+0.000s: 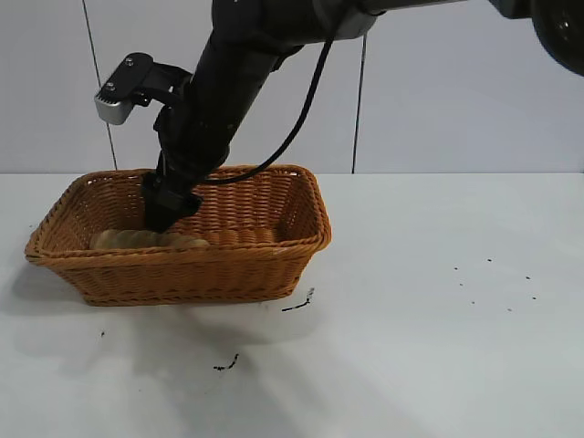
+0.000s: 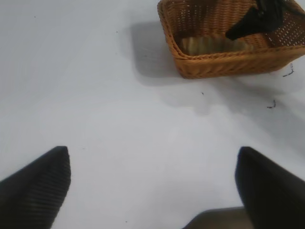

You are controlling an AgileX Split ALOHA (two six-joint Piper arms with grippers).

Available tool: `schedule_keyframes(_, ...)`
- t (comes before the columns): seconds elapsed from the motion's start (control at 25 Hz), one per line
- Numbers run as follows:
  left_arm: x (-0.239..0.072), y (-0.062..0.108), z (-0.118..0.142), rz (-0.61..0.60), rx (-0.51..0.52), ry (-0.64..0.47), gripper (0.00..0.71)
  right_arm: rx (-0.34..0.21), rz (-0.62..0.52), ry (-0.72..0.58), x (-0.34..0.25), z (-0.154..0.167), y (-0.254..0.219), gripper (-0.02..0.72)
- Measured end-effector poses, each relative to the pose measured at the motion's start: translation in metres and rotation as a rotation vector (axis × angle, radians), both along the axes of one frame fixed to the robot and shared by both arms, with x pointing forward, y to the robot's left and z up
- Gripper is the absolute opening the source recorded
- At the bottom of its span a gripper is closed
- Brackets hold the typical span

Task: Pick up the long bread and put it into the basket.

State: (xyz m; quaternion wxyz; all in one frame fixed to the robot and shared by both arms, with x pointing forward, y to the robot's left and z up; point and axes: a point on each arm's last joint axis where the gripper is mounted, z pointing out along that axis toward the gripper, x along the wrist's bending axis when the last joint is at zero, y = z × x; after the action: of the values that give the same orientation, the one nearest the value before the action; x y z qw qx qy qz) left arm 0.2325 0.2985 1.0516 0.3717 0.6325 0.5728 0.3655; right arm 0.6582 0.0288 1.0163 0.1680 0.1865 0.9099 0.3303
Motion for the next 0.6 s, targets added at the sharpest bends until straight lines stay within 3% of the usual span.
schedule_keyframes(0.08, 0.0, 0.0, 0.0, 0.0, 0.0, 0.0, 0.692, 0.09, -0.129, 0.055, 0.002, 0.018, -0.009, 0.678)
schedule_keyframes(0.2, 0.0, 0.0, 0.0, 0.0, 0.0, 0.0, 0.692, 0.147, -0.252, 0.1, 0.009, 0.031, -0.027, 0.687)
schedule_keyframes(0.6, 0.0, 0.0, 0.0, 0.0, 0.0, 0.0, 0.692, 0.124, -0.598, 0.218, 0.06, 0.025, -0.138, 0.689)
